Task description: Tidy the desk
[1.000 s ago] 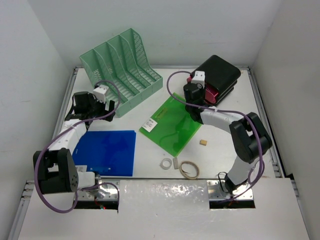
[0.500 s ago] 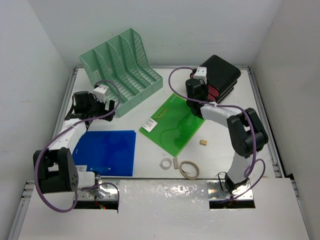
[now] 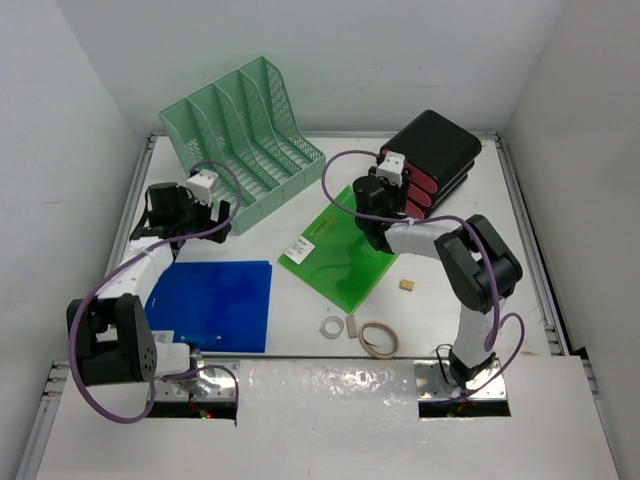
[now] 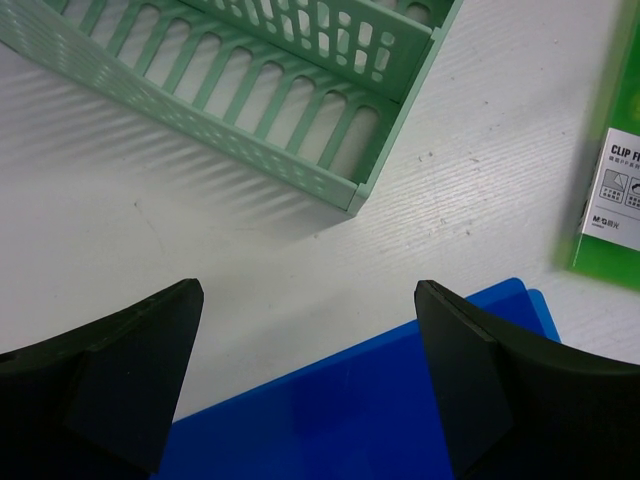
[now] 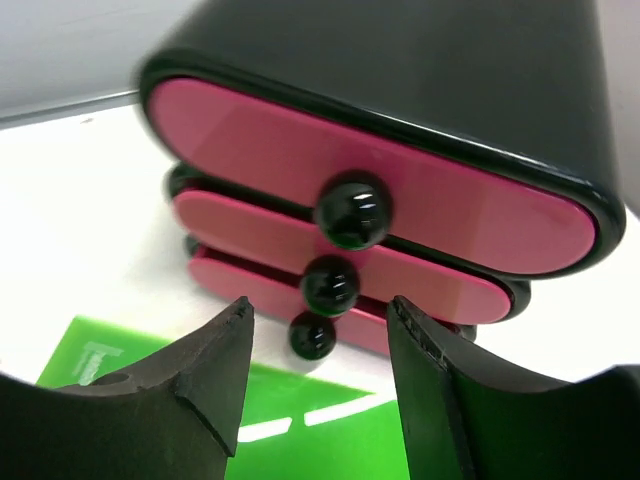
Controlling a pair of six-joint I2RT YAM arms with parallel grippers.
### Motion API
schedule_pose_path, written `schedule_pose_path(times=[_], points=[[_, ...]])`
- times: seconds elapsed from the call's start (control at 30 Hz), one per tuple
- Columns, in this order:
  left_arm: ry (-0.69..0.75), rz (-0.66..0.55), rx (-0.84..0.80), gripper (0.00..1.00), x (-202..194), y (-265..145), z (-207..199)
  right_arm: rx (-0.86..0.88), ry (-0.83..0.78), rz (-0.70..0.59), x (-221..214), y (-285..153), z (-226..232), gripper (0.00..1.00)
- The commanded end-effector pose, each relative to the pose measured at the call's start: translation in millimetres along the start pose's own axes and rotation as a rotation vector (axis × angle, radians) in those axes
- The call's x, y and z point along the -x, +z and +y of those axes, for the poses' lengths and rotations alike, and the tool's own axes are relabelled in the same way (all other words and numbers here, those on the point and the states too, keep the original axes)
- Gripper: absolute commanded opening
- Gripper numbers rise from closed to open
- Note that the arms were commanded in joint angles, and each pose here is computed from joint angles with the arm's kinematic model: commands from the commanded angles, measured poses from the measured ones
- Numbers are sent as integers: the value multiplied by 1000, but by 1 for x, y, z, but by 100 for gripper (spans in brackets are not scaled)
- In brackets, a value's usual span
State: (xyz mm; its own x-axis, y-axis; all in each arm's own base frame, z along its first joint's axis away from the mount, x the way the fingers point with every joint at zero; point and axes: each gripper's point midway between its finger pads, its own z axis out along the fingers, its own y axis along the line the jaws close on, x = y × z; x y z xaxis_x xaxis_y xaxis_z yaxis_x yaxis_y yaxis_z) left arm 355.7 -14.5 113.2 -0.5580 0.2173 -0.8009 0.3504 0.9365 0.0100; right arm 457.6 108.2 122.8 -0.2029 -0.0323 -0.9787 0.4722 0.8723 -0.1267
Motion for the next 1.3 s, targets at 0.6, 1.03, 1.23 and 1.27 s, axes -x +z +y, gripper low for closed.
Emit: schedule_pose_path(times=[0.6, 1.03, 1.23, 1.27], points=[[33, -60, 3, 86, 25, -4, 4, -62, 191, 97, -21, 50, -3, 47], [31, -64, 14, 86, 26, -4, 5, -49, 206, 109, -27, 51, -9, 6], [33, -69, 7, 86, 28, -5, 4, 20, 236, 105, -27, 20, -3, 0], [31, -67, 6, 86, 26, -5, 4, 8, 225, 96, -26, 15, -6, 0]])
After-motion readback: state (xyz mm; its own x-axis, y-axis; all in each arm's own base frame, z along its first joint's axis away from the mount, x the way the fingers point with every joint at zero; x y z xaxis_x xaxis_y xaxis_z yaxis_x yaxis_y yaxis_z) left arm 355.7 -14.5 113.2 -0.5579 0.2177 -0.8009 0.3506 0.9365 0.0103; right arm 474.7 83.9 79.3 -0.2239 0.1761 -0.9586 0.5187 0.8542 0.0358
